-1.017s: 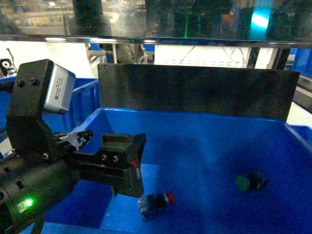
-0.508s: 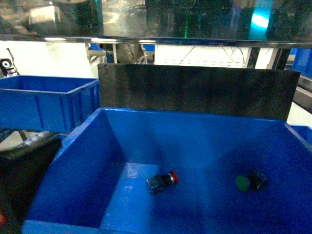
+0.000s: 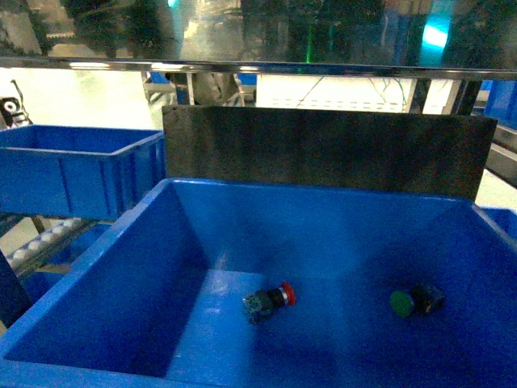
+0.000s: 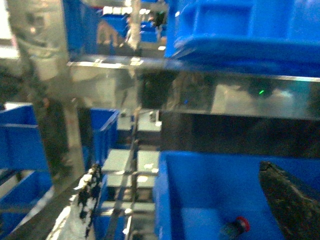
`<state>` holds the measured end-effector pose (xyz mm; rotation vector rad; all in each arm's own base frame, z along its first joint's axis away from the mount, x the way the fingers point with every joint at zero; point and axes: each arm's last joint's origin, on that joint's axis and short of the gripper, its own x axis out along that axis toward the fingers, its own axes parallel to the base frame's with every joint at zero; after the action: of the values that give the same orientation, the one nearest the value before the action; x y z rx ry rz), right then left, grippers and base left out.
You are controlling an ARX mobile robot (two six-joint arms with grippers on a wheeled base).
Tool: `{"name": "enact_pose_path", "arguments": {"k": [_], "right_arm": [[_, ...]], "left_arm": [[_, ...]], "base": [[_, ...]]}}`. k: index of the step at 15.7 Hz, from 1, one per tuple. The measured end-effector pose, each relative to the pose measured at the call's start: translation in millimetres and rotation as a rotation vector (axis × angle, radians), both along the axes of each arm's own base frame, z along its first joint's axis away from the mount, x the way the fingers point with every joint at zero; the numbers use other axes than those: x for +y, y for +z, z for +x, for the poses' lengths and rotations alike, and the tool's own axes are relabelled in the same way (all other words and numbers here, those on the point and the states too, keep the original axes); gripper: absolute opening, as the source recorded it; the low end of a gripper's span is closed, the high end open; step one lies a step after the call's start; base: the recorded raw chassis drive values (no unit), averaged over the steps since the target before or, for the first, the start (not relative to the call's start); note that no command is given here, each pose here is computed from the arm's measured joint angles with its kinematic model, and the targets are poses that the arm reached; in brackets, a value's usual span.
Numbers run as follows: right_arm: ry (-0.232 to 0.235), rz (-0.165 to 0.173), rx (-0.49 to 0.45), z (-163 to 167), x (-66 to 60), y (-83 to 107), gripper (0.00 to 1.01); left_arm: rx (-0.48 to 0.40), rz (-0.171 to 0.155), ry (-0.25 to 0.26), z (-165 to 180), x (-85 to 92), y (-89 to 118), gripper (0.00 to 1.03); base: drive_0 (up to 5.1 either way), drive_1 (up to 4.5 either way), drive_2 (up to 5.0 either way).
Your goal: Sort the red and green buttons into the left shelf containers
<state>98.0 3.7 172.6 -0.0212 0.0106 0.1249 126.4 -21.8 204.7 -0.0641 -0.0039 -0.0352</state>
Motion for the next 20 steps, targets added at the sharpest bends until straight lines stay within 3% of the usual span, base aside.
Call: {"name": "enact_pose_path", "arguments": {"k": [1,2,5,6,7,8,13,14,15,16,20], "right_arm": [[-0.093,0.004,-0.019,-0.6,-2.5,-0.3,0.66],[-0.120,0.005,-0.010,-0.7,-3.7,-6.2,0.55],[-0.122,0.006,-0.014,-0.8,-3.6,-5.8,0.17],[-0.122,0.006,-0.015,-0.7,-3.6,-5.8,0.06],[-0.122,0.006,-0.014,-0.7,-3.7,-5.8,0.02],[-0.122,0.006,-0.016,-0.7,-3.6,-5.7,0.02],[-0.122,0.007,-0.015,-0.7,-3.7,-5.8,0.02],[-0.122,0.006,-0.015,-0.7,-3.7,-5.8,0.02],[-0.122,0.007,-0.014,-0.7,-3.7,-5.8,0.02],[-0.122,0.006,-0.016,-0.7,-3.7,-5.7,0.02],[-0.122,0.007,-0.015,-0.7,-3.7,-5.8,0.02]], "left_arm": [[0.012,0.027,0.027,-2.3,3.8,-3.4,0.76],[0.000,0.037,0.043,-4.6,6.8,-5.1,0.65],[0.012,0.049,0.019,-9.6,16.1,-17.3,0.27],[0.011,0.049,0.049,-11.0,22.3,-20.4,0.16],[0.006,0.049,0.055,-12.3,23.0,-21.3,0.04],[0.003,0.050,0.030,-13.8,21.4,-23.1,0.02],[-0.001,0.050,0.035,-19.3,21.7,-34.7,0.02],[0.042,0.051,0.033,-26.1,21.7,-40.3,0.02],[-0.018,0.050,0.035,-29.1,21.7,-35.3,0.02],[0.015,0.051,0.034,-28.9,21.7,-38.5,0.02],[0.003,0.051,0.034,-28.9,21.7,-37.4,0.02]], "base": [[0.0,0.00,0.0],[0.0,0.00,0.0],[0.0,0.00,0.0],[0.0,0.00,0.0],[0.0,0.00,0.0],[0.0,0.00,0.0],[0.0,0.00,0.0],[0.0,0.00,0.0],[0.0,0.00,0.0],[0.0,0.00,0.0],[0.0,0.00,0.0]]}}
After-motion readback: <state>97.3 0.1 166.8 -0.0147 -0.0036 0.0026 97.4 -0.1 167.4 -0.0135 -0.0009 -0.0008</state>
